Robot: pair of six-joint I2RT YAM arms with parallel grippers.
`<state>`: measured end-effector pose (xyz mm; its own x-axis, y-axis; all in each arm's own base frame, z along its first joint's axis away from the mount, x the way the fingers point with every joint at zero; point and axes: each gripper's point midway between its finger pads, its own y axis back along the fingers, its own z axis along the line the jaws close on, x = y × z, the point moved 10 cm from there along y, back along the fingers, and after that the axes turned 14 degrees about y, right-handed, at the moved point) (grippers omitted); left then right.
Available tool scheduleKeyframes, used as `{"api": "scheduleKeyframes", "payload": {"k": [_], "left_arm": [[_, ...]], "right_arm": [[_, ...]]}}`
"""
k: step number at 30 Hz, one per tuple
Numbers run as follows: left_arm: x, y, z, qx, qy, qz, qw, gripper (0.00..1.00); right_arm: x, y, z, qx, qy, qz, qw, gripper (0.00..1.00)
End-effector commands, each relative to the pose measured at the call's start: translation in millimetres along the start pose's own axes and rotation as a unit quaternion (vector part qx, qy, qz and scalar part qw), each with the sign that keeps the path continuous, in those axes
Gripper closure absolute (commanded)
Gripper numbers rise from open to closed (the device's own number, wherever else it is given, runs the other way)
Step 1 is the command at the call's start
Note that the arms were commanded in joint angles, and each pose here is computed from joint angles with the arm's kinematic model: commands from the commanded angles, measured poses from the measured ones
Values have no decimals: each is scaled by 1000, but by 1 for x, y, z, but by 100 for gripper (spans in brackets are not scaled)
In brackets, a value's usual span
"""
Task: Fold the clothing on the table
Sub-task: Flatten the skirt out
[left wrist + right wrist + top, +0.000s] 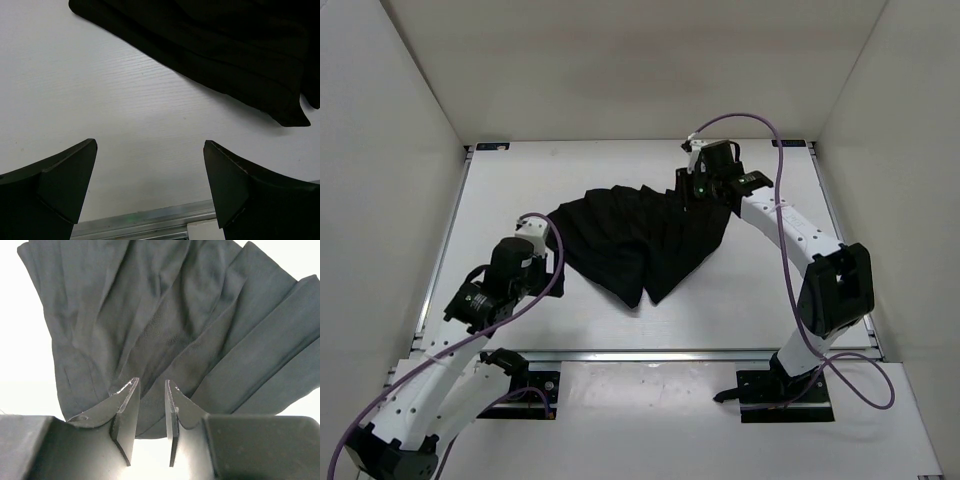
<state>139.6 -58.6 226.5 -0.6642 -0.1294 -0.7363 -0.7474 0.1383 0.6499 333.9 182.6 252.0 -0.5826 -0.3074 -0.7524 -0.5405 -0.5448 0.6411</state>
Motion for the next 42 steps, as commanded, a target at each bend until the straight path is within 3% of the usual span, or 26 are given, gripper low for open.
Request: {"api": "scheduleKeyframes", "payload": {"k": [1, 5, 11, 12, 14, 15, 16, 17, 18, 19, 21, 22, 24, 27, 35, 39, 42], "left_arm": [[-2, 3, 4, -15, 17, -34, 999, 2], [-6, 4, 11, -21, 35, -50, 998, 1], [0, 12, -4, 54, -5, -66, 996, 2], [-1, 13, -3, 50, -3, -70, 996, 10], [-5, 12, 3, 28, 13, -76, 997, 55], [-4, 11, 6, 22, 14, -74, 997, 67], [-7, 12, 7, 23, 14, -75, 997, 87], [-10, 14, 6, 42, 8, -72, 996, 96], [-13, 17, 2, 73, 9, -64, 995, 99], [-14, 17, -2, 87, 14, -50, 995, 98], [-16, 19, -18, 149, 58, -15, 987, 72], [-17, 20, -28, 179, 84, -11, 980, 47], [-4, 6, -49, 247, 140, 30, 958, 32], [18, -17, -65, 260, 180, 72, 946, 27], [62, -58, -88, 255, 276, 144, 915, 31], [76, -69, -91, 239, 310, 146, 909, 31], [73, -79, -92, 227, 337, 117, 906, 33]], "right_arm": [[-6, 10, -1, -1, 0, -36, 999, 75], [-1, 17, -3, -10, -10, -55, 998, 76], [16, 24, -3, -15, -21, -56, 998, 75], [19, 25, -2, -18, -22, -54, 998, 75], [24, 28, -3, -15, -27, -54, 998, 75], [23, 30, -2, -17, -28, -58, 998, 75], [25, 34, -4, -16, -26, -61, 998, 76], [26, 35, -4, -11, -27, -61, 998, 75], [28, 38, -3, -13, -31, -59, 998, 75], [30, 41, -2, -11, -31, -62, 998, 75], [31, 47, -2, -6, -32, -67, 997, 75], [36, 49, 1, -8, -34, -62, 997, 75], [46, 50, 3, -9, -42, -61, 997, 75], [66, 53, 9, -11, -51, -59, 997, 76], [101, 55, 9, -18, -75, -48, 996, 76], [105, 53, 7, -25, -75, -50, 996, 76], [107, 54, 9, -31, -74, -53, 995, 76]]}}
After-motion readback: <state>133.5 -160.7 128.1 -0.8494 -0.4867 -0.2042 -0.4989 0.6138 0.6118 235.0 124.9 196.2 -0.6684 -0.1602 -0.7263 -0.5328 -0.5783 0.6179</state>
